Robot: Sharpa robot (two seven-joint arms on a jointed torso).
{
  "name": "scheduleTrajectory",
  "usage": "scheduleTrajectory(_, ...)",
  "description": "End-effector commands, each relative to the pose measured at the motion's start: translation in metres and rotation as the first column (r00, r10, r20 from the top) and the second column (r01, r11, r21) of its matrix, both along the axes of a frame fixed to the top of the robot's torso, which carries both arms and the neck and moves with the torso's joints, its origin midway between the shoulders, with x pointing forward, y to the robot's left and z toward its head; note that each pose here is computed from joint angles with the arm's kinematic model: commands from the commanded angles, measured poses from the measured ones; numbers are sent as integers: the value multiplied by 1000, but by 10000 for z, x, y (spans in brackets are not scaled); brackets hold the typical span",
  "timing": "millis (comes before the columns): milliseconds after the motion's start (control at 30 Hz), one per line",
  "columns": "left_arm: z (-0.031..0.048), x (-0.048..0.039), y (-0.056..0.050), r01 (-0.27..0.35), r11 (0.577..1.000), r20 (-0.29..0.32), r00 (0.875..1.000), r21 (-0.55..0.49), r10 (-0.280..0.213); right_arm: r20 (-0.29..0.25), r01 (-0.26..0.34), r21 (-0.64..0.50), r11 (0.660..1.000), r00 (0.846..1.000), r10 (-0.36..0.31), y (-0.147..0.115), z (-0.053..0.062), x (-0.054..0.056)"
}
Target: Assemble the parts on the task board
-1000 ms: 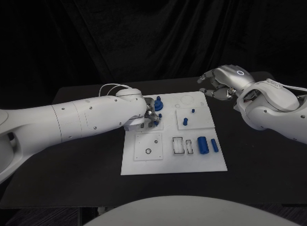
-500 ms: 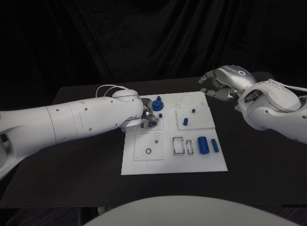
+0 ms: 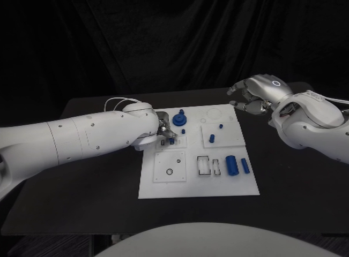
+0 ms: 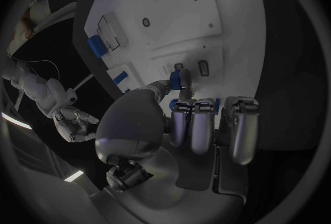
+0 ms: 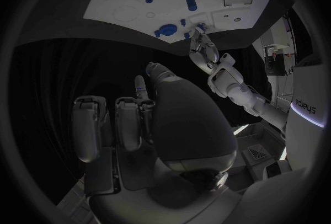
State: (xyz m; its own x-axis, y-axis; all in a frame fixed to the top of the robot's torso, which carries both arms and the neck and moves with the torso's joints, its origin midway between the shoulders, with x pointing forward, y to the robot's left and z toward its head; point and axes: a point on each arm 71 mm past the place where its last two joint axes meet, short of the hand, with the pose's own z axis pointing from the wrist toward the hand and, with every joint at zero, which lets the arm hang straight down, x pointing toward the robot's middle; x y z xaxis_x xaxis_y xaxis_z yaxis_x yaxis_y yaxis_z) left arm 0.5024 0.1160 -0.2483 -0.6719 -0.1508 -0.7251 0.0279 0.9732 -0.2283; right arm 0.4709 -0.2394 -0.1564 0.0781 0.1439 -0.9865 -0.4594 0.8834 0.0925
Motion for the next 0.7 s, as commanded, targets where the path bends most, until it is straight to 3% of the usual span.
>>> scheduleTrajectory(33,-8,-7,10,-7,1000,6,1000,-9,7,-3,-1,-4,1000,1000,1,-4,-14,-5)
scheduleTrajectory(700,-133,-76,33,-12,1000,-15,1000,-14,12,-11,1,-6,1000,1000,-1,-4,-28,-18)
